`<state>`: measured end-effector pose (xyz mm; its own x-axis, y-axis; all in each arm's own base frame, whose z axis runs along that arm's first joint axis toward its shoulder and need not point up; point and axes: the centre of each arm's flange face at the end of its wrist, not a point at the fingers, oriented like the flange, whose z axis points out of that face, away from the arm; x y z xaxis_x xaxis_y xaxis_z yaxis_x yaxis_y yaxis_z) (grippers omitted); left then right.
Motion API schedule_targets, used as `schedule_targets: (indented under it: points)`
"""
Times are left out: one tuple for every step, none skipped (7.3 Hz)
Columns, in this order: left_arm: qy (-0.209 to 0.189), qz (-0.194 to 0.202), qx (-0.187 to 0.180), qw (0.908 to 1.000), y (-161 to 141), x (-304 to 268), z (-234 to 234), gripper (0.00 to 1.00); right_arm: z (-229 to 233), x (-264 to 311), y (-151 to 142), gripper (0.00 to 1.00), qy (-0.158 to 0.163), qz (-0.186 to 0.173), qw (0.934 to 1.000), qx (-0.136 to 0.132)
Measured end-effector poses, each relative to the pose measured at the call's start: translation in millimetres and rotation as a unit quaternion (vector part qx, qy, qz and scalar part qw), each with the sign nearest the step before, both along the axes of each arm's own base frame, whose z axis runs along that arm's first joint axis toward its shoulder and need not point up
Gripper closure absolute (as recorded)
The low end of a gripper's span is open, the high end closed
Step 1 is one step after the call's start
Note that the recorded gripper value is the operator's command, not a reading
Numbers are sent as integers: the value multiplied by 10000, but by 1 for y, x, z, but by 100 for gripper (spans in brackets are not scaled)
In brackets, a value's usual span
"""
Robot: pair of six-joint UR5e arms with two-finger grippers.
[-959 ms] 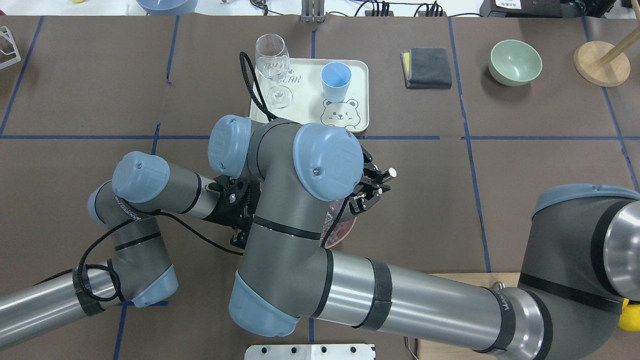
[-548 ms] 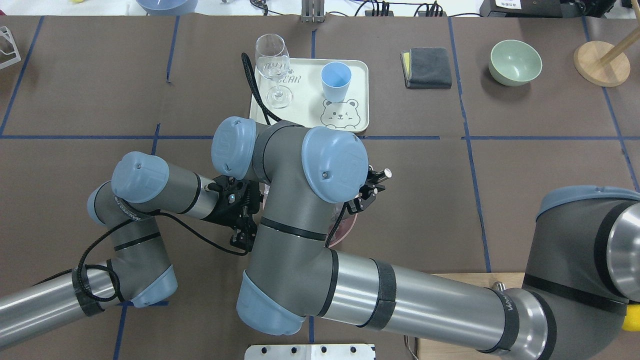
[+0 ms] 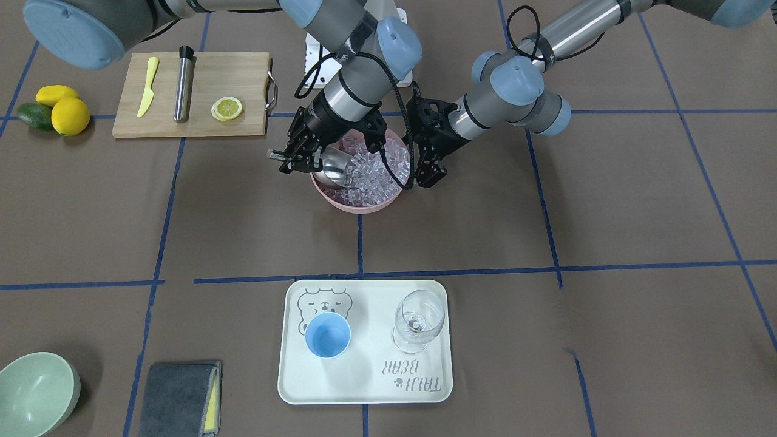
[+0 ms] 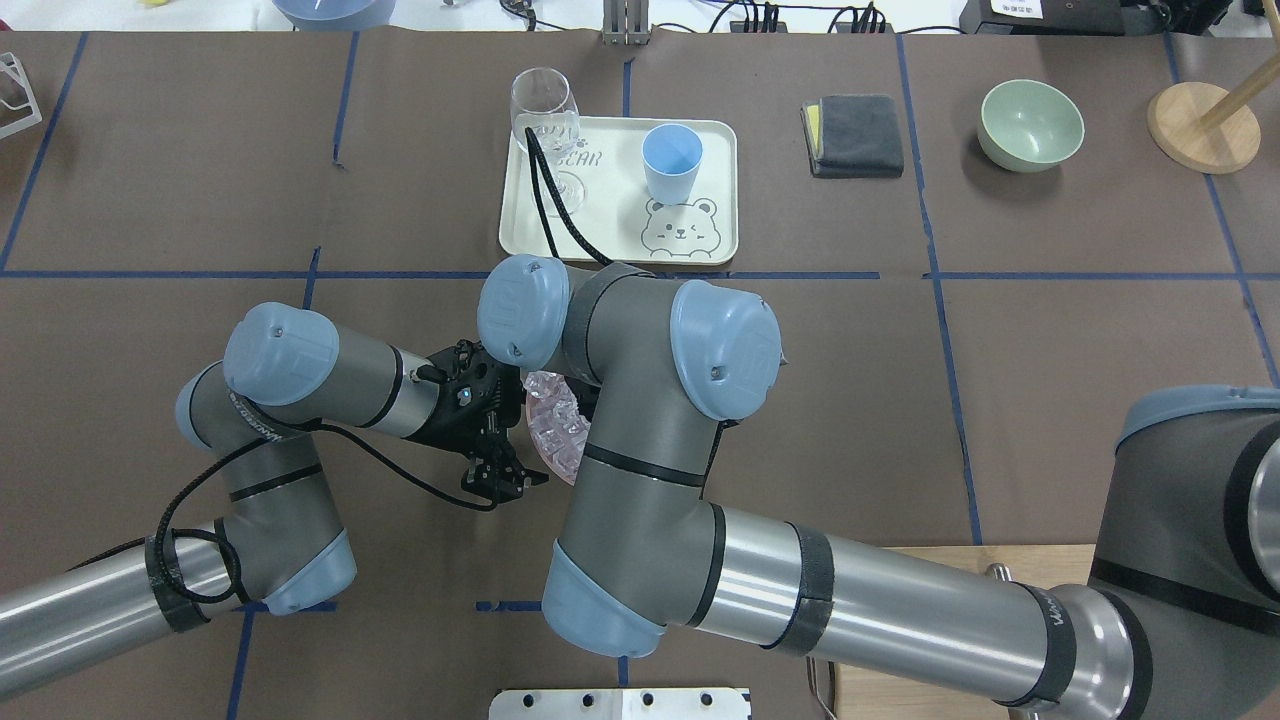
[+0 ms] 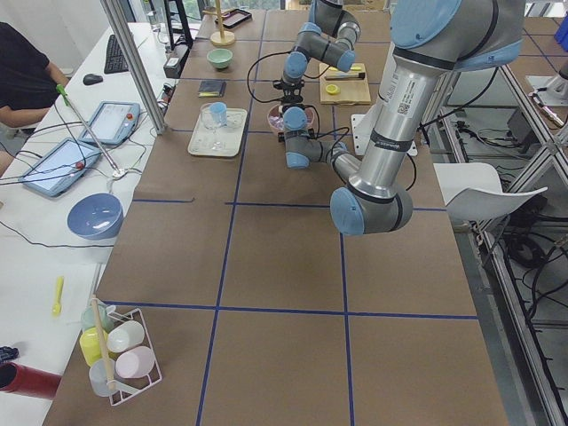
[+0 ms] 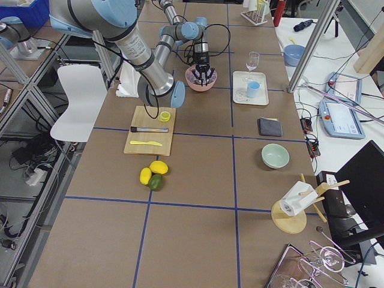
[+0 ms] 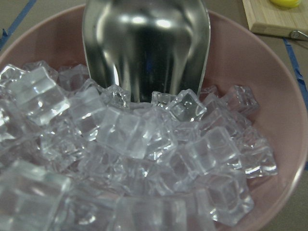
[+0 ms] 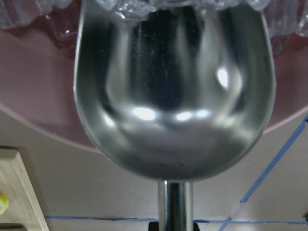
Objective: Put ice in cup with scoop
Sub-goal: 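Drag the scoop through the ice to fill it with the right gripper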
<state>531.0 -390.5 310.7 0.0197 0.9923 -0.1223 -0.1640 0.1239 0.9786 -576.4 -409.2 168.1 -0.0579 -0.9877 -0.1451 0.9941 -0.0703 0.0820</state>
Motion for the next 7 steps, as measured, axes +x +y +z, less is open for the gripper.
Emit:
schedule_targets:
  points:
    - [5,-1,-3,10000,0,0,-1,1,7,-2,-2,100,-98,9,10000,15]
    - [9,-2,-9,10000,0,0,-1,1,18,-1,-3,100,-248,22,9997,12]
    - [14,-3,-15,10000,0,0,-2,1,29,3,-5,100,-438,41,9990,7]
    - [22,-4,-15,10000,0,-1,-3,1,41,12,-7,100,-673,67,9977,-16]
    - [29,-5,-14,10000,0,-1,-4,1,51,21,-9,100,-895,94,9959,-58]
    - [34,-5,-15,10000,1,-1,-4,1,58,29,-11,100,-1075,115,9941,-78]
    - [36,-7,-16,10000,0,-1,-5,1,64,34,-12,100,-1233,129,9922,-78]
